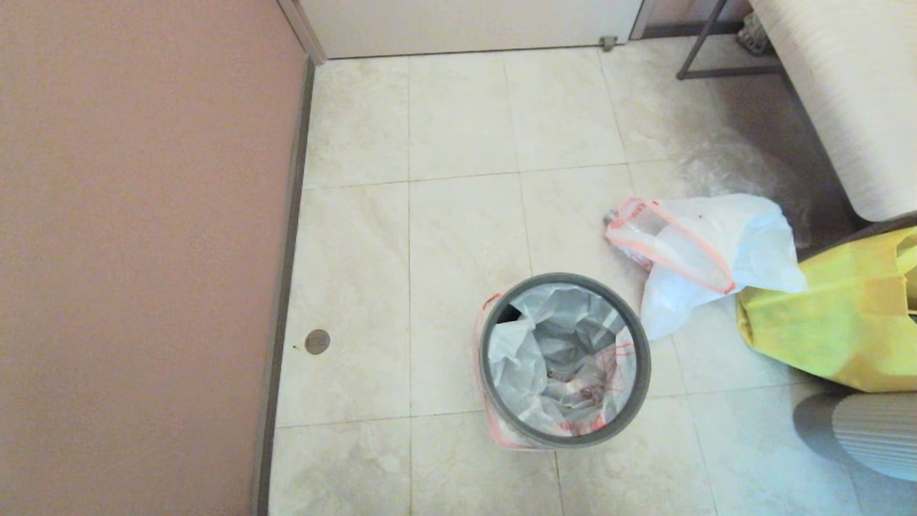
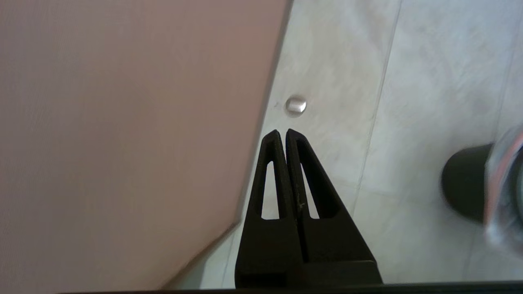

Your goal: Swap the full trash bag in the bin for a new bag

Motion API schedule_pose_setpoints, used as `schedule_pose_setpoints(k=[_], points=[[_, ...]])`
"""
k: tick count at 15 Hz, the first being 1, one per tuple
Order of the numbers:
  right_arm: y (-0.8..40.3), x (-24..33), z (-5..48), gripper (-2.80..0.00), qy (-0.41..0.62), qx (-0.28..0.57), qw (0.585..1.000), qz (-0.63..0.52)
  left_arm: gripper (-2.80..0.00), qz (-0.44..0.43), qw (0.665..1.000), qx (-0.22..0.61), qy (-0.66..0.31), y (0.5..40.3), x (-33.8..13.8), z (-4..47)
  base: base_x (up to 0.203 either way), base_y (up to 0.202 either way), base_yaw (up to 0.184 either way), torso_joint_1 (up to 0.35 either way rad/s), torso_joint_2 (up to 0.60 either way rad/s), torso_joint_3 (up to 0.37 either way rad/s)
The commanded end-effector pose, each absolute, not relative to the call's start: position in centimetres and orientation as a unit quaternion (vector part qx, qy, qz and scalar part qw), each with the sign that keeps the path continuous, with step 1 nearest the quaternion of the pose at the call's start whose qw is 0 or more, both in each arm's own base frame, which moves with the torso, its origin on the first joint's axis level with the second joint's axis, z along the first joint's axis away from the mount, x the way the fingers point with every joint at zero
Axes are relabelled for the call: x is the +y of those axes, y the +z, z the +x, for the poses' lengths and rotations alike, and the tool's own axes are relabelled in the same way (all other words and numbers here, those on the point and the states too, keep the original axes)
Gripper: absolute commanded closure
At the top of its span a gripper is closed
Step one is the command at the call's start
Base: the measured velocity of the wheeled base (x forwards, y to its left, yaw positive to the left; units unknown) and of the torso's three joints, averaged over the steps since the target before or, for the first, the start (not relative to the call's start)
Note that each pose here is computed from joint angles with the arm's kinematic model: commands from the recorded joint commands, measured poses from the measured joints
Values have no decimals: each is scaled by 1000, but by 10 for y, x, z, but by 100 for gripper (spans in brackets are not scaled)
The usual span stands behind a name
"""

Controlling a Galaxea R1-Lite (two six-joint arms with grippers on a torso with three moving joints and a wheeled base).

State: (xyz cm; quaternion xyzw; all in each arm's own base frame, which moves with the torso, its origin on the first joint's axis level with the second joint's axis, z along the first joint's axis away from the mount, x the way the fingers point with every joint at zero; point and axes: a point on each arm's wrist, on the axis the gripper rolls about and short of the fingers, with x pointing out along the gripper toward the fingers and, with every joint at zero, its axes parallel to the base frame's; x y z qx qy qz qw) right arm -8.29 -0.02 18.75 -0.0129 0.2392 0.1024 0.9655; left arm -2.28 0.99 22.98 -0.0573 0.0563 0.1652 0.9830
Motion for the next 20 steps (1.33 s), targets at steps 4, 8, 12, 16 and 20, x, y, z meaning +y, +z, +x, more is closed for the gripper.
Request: schedule_pose_setpoints(k=[4,8,12,16,20], points=[[146,2,-101,0,93,202,974,-34,0,-47,987,41,146,158,8,-59,0,0,0,0,0,0],[123,1,-80,0,57,120,991,-16,0,-13,998,42,42,118,2,-57,0,0,0,0,0,0],[99,1,-47,0,32,75,997,-3,0,11,999,-26,28,91,2,-28,0,0,0,0,0,0],[75,0,-24,0,14,16,1000,-11,0,28,999,-24,0,79,0,-22,0,0,0,0,0,0],[76,0,-23,0,8,-1,1000,-7,0,21,1000,3,-5,75,0,-23,0,0,0,0,0,0]])
